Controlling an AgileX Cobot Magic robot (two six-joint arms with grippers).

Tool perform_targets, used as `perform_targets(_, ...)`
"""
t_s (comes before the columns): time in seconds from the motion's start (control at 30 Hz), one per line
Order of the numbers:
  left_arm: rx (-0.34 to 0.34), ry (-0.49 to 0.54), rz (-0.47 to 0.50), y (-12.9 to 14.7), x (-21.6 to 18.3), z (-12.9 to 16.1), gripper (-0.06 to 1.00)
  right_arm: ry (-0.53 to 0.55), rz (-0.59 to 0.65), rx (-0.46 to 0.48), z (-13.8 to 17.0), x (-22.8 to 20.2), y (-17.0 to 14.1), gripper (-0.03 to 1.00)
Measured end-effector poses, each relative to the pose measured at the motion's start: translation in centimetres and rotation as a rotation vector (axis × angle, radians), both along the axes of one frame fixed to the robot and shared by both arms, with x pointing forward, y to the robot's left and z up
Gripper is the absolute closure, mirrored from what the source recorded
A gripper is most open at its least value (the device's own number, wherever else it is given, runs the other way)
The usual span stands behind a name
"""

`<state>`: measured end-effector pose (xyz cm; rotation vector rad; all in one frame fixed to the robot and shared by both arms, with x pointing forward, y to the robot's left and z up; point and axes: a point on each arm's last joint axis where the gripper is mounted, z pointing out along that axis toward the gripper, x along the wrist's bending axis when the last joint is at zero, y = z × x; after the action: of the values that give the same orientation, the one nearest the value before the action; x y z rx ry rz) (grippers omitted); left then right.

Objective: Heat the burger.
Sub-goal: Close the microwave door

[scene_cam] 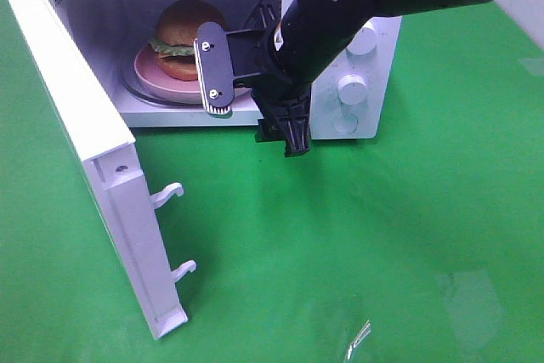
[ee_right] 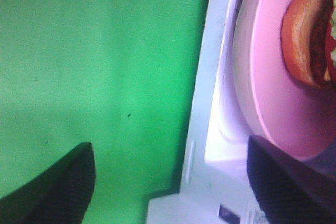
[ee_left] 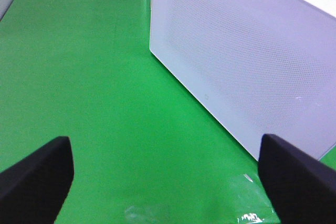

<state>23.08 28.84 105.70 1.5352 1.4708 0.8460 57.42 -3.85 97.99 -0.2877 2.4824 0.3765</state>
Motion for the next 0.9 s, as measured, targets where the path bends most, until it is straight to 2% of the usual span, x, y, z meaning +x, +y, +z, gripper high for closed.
perform_targets(0.43,0.0,0.0,0.0,0.0,0.0,0.0,0.08,0.076,-0.224,0.178,3.2,-4.2,-3.3,0.2)
perform_targets(0.5,0.0,0.0,0.0,0.0,0.0,0.0,0.08,0.105,-0.293,0.23,3.8,-5.7,-4.5,0.2)
perform_targets(0.67,0.0,0.0,0.0,0.0,0.0,0.0,0.08,0.121,-0.336,0.262,4.3,-6.7,-5.3,0.2)
perform_targets(0.8,0.0,0.0,0.0,0.0,0.0,0.0,0.08,0.158,-0.417,0.306,5.1,-8.0,-6.4,0.2)
perform_targets(0.83,0.0,0.0,0.0,0.0,0.0,0.0,0.08,0.188,-0.485,0.338,5.4,-8.4,-7.1,0.2)
perform_targets(0.87,0.0,0.0,0.0,0.0,0.0,0.0,0.08,0.188,-0.485,0.338,5.4,-8.4,-7.1,0.2)
perform_targets(0.9,0.0,0.0,0.0,0.0,0.0,0.0,0.08,0.22,-0.567,0.383,6.0,-8.5,-7.9,0.2)
